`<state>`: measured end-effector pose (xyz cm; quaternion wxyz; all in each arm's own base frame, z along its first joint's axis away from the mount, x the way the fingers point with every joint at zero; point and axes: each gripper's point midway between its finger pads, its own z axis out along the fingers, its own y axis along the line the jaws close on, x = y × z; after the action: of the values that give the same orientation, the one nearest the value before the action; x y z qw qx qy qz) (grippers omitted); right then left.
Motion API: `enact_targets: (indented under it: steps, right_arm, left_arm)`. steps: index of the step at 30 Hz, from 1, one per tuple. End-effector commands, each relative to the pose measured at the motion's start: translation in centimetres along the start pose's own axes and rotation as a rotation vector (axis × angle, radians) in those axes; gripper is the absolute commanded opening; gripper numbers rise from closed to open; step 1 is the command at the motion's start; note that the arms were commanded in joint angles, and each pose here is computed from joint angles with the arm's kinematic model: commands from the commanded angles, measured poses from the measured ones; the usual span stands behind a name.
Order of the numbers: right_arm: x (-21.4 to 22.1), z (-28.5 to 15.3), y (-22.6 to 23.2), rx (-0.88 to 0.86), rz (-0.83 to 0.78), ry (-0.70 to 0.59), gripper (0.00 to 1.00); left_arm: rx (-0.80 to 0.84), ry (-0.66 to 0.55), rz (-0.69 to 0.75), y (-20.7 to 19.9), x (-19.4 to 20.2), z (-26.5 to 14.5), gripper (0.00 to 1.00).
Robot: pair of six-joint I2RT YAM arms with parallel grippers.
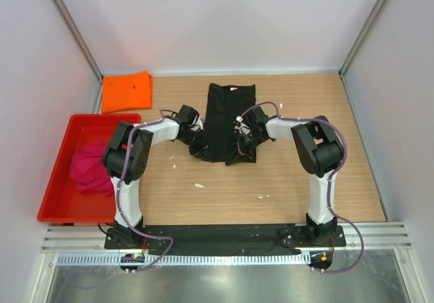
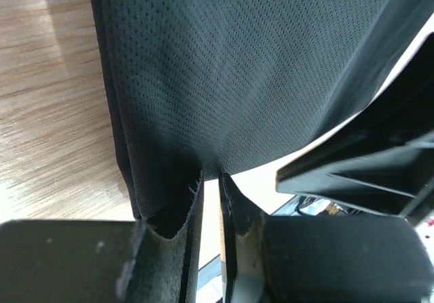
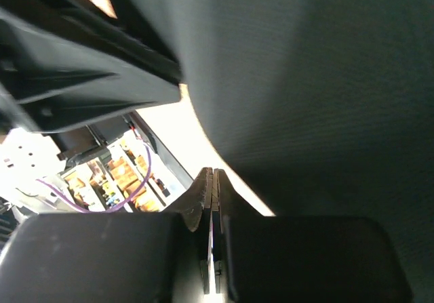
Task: Fold and stack the t-shirts
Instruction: Fold the tshirt
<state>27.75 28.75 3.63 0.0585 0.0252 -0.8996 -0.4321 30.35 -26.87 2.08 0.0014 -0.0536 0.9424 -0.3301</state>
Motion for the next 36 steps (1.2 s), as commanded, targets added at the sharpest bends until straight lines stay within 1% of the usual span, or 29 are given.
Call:
enact_targets:
  steps: [1, 7, 12, 18, 20, 22, 24, 26, 27, 28, 29, 30, 31, 32, 33, 34, 35, 36]
  right_arm:
    - [-0.1, 0.1, -0.9, -0.008, -0.015, -0.007, 0.01]
    - [0.4, -1.6, -3.5, -0.014, 0.068, -0.024, 0.01]
    - [2.0, -3.2, -5.5, 0.014, 0.116, -0.018, 0.01]
    - [4.1, -5.3, -7.8, 0.025, 0.21, -0.071, 0.01]
    - [5.2, -6.1, -9.0, 0.038, 0.263, -0.086, 0.01]
    - [5.6, -7.1, -9.4, 0.058, 0.274, -0.122, 0.01]
    - [6.4, -8.3, -9.9, 0.083, 0.305, -0.154, 0.01]
    - [6.9, -9.1, -10.2, 0.126, 0.3, -0.176, 0.02]
    - [7.0, -9.4, -10.2, 0.146, 0.297, -0.186, 0.04]
    - [6.7, -10.0, -9.9, 0.168, 0.292, -0.226, 0.11]
    - [6.8, -10.2, -9.9, 0.178, 0.297, -0.245, 0.15]
    - [6.0, -10.4, -9.7, 0.173, 0.29, -0.294, 0.23]
    - [5.4, -10.8, -9.0, 0.156, 0.274, -0.339, 0.27]
    - [4.7, -10.7, -8.8, 0.128, 0.308, -0.388, 0.36]
    - [4.4, -10.7, -8.6, 0.111, 0.322, -0.413, 0.39]
    - [4.1, -10.8, -8.2, 0.093, 0.322, -0.443, 0.42]
    - [4.0, -10.6, -8.1, 0.079, 0.373, -0.463, 0.44]
    - [3.1, -10.8, -7.7, 0.065, 0.351, -0.5, 0.46]
  left_arm:
    - [-0.016, -0.031, 0.032, 0.9, -0.4, -0.1, 0.15]
    - [-0.029, -0.025, 0.023, 1.7, -0.3, 0.0, 0.15]
    - [-0.061, -0.013, 0.014, 2.8, 0.1, 0.5, 0.14]
    - [-0.073, -0.012, 0.016, 3.2, 0.2, 0.5, 0.14]
    - [-0.068, -0.014, 0.021, 2.9, 0.2, 0.2, 0.14]
    - [-0.062, -0.021, 0.028, 2.4, 0.2, -0.2, 0.14]
    - [-0.044, -0.041, 0.045, 1.4, 0.1, -1.2, 0.16]
    - [-0.016, -0.038, 0.045, 0.2, 0.4, -1.9, 0.23]
    - [0.01, -0.059, 0.061, -1.0, 0.4, -3.0, 0.31]
    - [0.02, -0.062, 0.068, -1.7, 0.7, -3.4, 0.36]
    - [0.035, -0.069, 0.073, -2.5, 0.9, -4.0, 0.45]
    - [0.055, -0.09, 0.089, -3.6, 1.0, -5.0, 0.47]
    - [0.064, -0.093, 0.09, -4.1, 1.3, -5.6, 0.49]
    - [0.074, -0.109, 0.086, -4.7, 1.6, -6.6, 0.51]
    - [0.063, -0.117, 0.081, -4.5, 1.5, -6.6, 0.51]
    - [0.053, -0.135, 0.082, -4.7, 1.7, -7.6, 0.51]
    - [0.046, -0.143, 0.081, -4.7, 1.9, -7.9, 0.52]
    - [0.029, -0.171, 0.08, -4.5, 1.7, -8.4, 0.52]
